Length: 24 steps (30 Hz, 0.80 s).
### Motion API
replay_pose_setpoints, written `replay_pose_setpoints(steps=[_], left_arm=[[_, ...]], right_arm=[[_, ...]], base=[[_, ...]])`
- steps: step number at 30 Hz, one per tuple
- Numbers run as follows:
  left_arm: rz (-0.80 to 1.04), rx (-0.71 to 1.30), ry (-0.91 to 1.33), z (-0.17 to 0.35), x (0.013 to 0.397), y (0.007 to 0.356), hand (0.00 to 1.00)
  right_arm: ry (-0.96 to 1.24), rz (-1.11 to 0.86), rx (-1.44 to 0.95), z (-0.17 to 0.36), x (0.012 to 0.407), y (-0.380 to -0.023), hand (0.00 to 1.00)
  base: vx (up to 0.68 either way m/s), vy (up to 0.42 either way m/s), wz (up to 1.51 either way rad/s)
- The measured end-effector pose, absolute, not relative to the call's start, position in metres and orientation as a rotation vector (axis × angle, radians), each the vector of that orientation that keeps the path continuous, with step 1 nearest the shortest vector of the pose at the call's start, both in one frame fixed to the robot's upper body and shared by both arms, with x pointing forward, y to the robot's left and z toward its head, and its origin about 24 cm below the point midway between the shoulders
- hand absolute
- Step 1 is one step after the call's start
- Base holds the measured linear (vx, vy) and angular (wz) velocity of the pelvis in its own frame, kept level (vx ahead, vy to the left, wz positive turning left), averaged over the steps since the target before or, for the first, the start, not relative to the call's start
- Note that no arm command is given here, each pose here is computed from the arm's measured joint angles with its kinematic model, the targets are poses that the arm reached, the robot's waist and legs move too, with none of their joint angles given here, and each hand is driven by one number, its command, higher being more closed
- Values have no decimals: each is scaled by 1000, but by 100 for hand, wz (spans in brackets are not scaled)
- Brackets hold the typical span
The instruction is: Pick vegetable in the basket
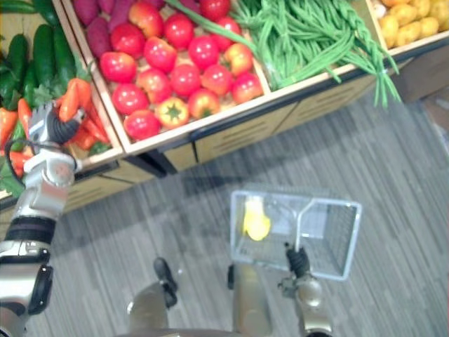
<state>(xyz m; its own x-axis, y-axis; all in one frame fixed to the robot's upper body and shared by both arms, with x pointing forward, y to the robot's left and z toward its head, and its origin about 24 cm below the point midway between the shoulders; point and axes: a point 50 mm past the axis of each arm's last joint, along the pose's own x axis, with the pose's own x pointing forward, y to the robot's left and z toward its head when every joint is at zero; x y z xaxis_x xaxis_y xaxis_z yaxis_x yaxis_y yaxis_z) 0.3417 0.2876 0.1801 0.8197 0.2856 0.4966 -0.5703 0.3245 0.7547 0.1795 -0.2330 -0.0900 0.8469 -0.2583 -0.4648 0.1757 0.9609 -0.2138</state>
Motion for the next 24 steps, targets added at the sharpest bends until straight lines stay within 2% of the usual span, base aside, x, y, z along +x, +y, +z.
replay_pose_setpoints(steps=[7,13,15,19,22,24], left_arm=[[567,1150,-428,197,327,277,100],[544,1250,-410,189,311,285,100],[486,1286,-413,183,303,284,100],[324,1346,-466,175,286,271,100],[171,1354,-508,165,278,251,100],[30,1351,-519,154,274,235,100]], right_arm=[[557,-253,-174,-95,169,-239,100],[610,-320,-221,-98,158,-261,100],[639,-352,-290,-94,150,-285,100],[679,-342,-662,-59,149,-356,100],[662,-304,-858,-26,167,-387,100],[626,-262,-955,-6,185,-394,100]], base=[[-42,-22,7],[-36,-23,12],[-16,-21,8],[0,21,-12],[-15,35,-52],[-2,36,-89]])
